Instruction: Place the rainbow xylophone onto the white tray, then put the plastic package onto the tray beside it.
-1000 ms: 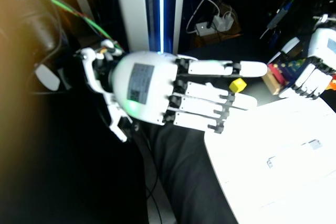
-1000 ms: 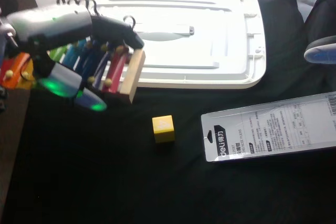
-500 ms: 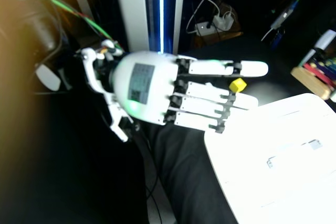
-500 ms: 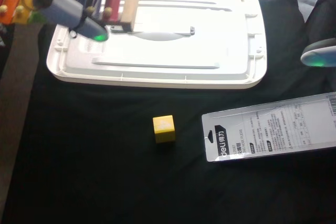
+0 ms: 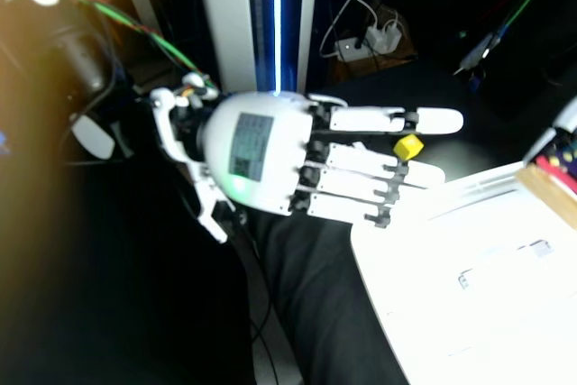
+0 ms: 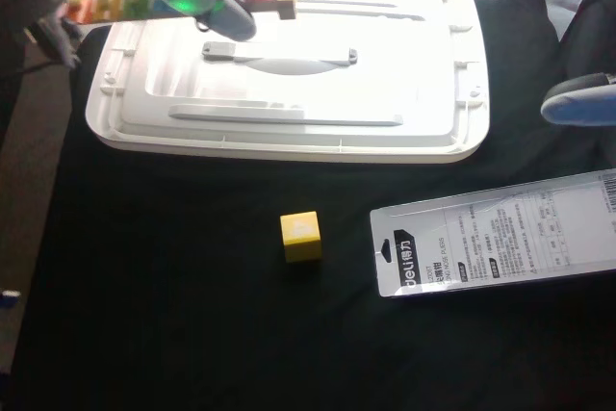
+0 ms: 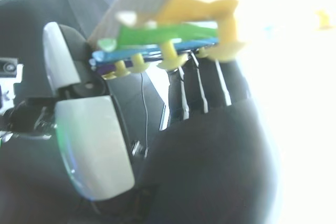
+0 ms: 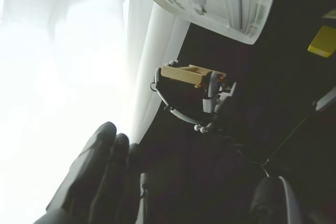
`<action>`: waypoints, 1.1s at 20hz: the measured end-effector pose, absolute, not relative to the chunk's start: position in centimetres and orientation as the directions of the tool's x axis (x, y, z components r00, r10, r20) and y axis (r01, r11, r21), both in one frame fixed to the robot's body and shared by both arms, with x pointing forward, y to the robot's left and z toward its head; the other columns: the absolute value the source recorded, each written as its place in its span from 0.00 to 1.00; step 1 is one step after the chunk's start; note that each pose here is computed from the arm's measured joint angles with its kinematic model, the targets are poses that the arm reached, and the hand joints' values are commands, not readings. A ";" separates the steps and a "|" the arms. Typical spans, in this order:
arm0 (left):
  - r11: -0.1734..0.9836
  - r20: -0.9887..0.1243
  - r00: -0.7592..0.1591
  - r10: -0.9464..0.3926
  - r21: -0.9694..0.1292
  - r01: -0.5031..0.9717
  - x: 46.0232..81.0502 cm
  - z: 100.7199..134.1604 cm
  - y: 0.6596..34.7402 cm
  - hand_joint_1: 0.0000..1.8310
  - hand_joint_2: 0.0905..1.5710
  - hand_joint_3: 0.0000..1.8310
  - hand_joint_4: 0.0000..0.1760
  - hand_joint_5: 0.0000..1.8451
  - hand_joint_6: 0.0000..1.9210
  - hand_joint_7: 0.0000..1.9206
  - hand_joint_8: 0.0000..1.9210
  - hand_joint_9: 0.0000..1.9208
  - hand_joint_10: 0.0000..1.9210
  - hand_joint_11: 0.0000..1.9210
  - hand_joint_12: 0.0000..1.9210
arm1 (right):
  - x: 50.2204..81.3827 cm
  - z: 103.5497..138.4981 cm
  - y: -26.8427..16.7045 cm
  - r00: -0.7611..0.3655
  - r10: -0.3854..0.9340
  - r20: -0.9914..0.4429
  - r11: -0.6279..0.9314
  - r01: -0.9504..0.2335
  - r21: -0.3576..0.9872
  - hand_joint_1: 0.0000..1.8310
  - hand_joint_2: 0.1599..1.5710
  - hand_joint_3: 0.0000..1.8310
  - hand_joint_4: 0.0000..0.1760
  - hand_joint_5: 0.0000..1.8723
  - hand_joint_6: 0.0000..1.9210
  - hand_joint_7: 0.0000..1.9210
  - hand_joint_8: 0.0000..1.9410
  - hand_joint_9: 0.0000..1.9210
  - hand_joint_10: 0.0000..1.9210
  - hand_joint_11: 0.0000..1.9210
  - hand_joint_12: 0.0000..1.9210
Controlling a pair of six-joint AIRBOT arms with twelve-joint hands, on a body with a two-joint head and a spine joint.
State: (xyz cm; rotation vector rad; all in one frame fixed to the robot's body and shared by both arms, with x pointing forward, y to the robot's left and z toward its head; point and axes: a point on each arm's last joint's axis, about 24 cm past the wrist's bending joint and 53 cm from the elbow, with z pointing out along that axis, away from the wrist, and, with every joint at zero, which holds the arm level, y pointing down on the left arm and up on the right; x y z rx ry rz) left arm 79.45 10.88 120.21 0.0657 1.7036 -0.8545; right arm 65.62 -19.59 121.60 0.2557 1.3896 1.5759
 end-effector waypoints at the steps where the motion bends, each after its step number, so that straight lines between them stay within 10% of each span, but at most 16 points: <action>1: 0.728 -0.860 -0.336 -0.385 -0.507 0.462 79.7 119.9 10.1 0.73 0.74 0.00 0.00 0.38 0.69 0.41 0.66 0.43 0.67 0.36 0.66 | 65.6 121.6 -19.6 -0.497 0.756 -0.425 0.136 -0.517 0.845 0.49 0.40 0.00 1.00 0.05 0.00 0.17 0.00 0.16 0.00 0.16 0.02; 5: 0.710 -0.853 -0.347 -0.389 -0.518 0.477 80.0 119.6 7.7 0.81 0.72 0.00 0.00 0.36 0.38 0.39 0.68 0.42 0.69 0.33 0.63 | 65.6 121.7 -19.5 -0.494 0.759 -0.424 0.126 -0.528 0.840 0.49 0.40 0.00 1.00 0.05 0.00 0.16 0.00 0.16 0.00 0.16 0.02; 9: 0.701 -0.840 -0.359 -0.406 -0.538 0.468 80.8 118.8 6.8 0.88 0.69 0.00 0.00 0.37 0.36 0.40 0.64 0.43 0.64 0.41 0.79 | 65.5 121.4 -19.0 -0.505 0.750 -0.427 0.121 -0.530 0.839 0.49 0.40 0.00 0.99 0.05 0.00 0.14 0.00 0.16 0.00 0.15 0.01; 11: 0.702 -0.838 -0.366 -0.404 -0.541 0.464 81.0 118.1 6.4 0.81 0.71 0.00 0.00 0.39 0.30 0.41 0.65 0.43 0.67 0.36 0.61 | 65.4 121.4 -18.9 -0.507 0.747 -0.430 0.121 -0.532 0.838 0.48 0.40 0.00 0.97 0.05 0.00 0.13 0.00 0.16 0.00 0.15 0.01; 22: 0.673 -0.777 -0.431 -0.459 -0.621 0.402 81.8 114.5 5.6 0.81 0.74 0.00 0.00 0.33 0.33 0.37 0.71 0.39 0.74 0.31 0.68 | 65.3 121.4 -18.8 -0.510 0.742 -0.435 0.121 -0.537 0.835 0.49 0.39 0.00 1.00 0.06 0.00 0.15 0.00 0.16 0.00 0.15 0.01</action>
